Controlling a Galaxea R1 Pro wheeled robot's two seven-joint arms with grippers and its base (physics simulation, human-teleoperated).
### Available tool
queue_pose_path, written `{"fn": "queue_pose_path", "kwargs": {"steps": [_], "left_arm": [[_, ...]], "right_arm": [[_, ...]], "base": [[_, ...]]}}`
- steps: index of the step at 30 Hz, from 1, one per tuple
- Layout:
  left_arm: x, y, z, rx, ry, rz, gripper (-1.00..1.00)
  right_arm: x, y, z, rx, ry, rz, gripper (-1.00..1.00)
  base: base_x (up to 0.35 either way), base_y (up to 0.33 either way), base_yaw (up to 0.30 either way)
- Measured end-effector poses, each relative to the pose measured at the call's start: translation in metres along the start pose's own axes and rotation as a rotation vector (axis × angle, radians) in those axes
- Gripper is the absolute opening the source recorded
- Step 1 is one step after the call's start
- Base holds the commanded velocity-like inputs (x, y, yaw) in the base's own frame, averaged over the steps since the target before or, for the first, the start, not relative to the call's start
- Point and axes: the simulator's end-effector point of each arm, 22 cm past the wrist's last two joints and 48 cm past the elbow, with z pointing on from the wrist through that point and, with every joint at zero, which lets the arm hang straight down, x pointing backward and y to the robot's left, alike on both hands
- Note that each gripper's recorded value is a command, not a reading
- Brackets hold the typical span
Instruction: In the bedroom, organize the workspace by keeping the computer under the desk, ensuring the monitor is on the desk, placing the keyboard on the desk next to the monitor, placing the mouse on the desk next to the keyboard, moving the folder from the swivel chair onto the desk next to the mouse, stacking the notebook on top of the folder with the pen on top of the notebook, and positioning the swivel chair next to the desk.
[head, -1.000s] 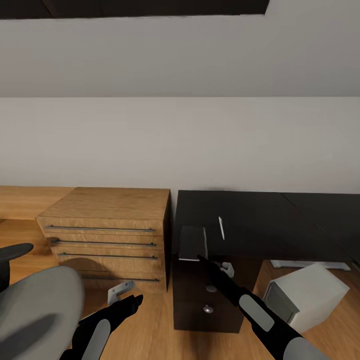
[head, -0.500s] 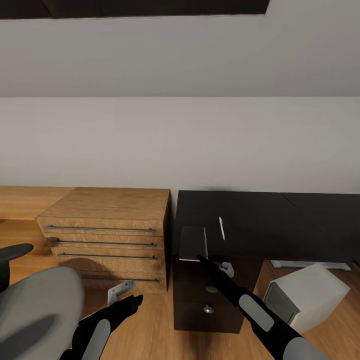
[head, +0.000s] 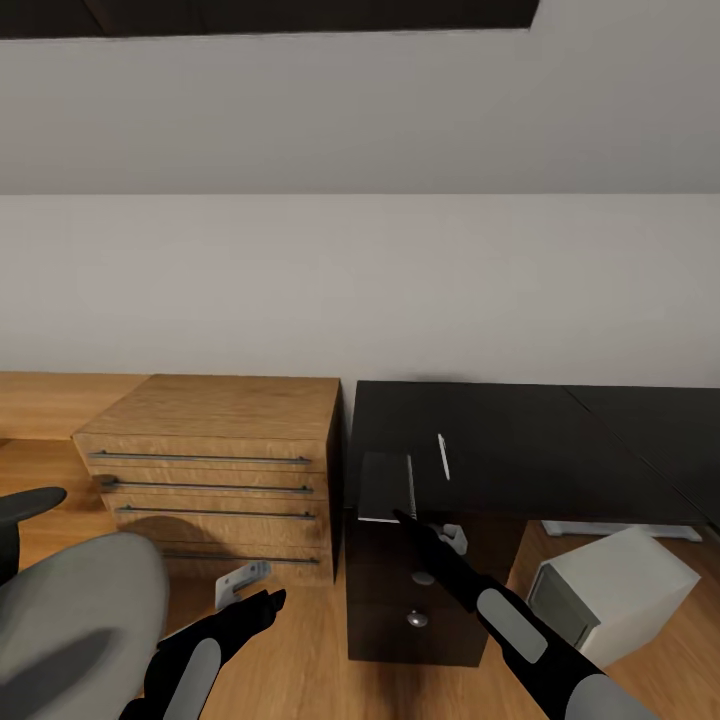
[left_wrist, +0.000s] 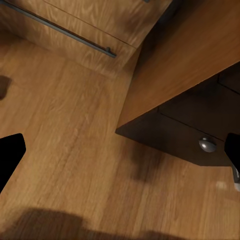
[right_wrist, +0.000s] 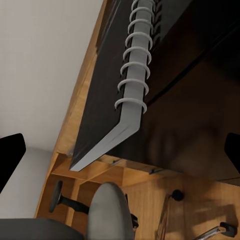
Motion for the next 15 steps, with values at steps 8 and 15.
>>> {"fn": "queue_pose_path", "kwargs": {"steps": [8, 15], "left_arm": [[-0.0003, 0.0013, 0.0000, -0.003, 0.000, -0.001, 1.00], [-0.0066, -0.0020, -0.0063, -0.003, 0.000, -0.001, 1.00]], "right_arm": [[-0.0045, 0.0008, 0.0003, -0.001, -0.024, -0.016, 1.00], [-0.0094, 0.0095, 0.0000, -0.002, -0.027, -0.018, 1.00]], "base": [[0.000, 0.000, 0.000], [0.000, 0.000, 0.000]]}}
